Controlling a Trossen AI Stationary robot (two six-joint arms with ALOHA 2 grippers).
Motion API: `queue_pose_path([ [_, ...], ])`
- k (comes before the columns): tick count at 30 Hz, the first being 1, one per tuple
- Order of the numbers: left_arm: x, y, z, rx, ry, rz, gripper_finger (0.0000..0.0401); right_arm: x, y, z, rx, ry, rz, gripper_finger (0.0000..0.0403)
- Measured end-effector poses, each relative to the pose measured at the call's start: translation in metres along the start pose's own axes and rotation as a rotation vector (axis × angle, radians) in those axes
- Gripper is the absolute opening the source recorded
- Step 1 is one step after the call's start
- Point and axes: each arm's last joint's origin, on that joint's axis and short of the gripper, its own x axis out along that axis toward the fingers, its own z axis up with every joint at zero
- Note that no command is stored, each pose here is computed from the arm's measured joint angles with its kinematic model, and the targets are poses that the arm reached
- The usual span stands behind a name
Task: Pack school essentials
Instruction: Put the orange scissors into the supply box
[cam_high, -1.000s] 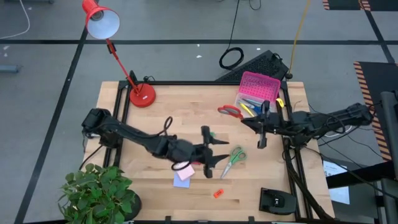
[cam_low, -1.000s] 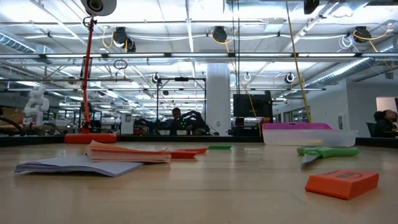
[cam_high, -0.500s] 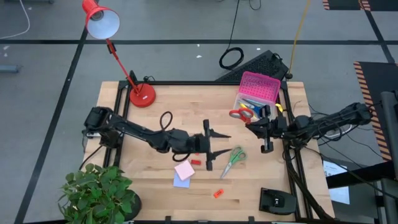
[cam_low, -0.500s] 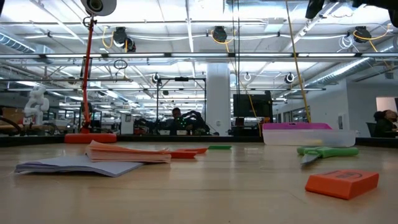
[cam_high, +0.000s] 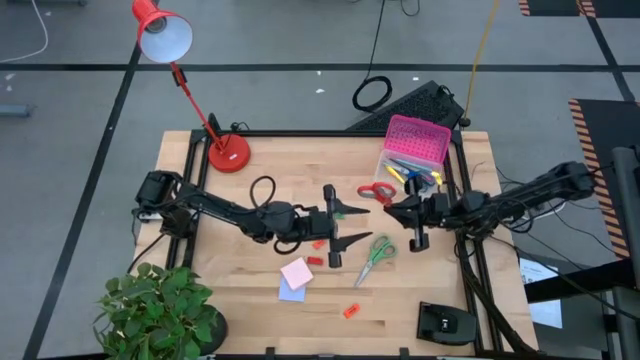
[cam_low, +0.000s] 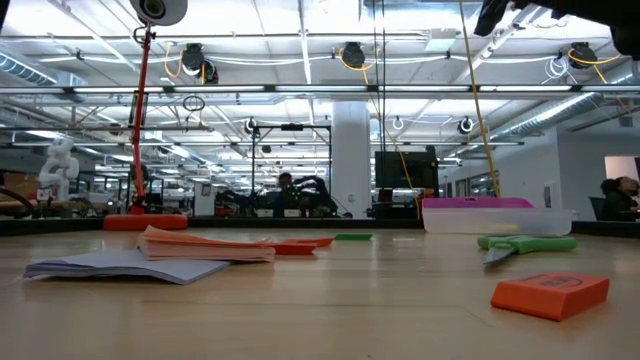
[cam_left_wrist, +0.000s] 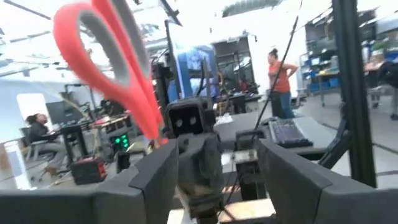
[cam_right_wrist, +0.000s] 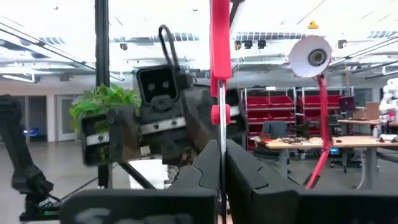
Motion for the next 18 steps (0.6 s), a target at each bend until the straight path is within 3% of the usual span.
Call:
queue_pose_path([
  [10, 0.002, 0.01, -0.006, -0.07, 0.038, 0.019, 0.0335, 0.009, 0.004, -0.011, 0.03, -0.034, 0.04, 0.0002],
  [14, 0.003, 0.016, -0.007, -0.096, 0.035, 0.016, 0.0344, 0.011, 0.005, -0.014, 0.055, -0.042, 0.045, 0.0002],
  [18, 0.004, 0.018, -0.008, -0.094, 0.029, -0.004, 0.0326, 0.012, 0.006, -0.017, 0.057, -0.046, 0.064, 0.0003],
])
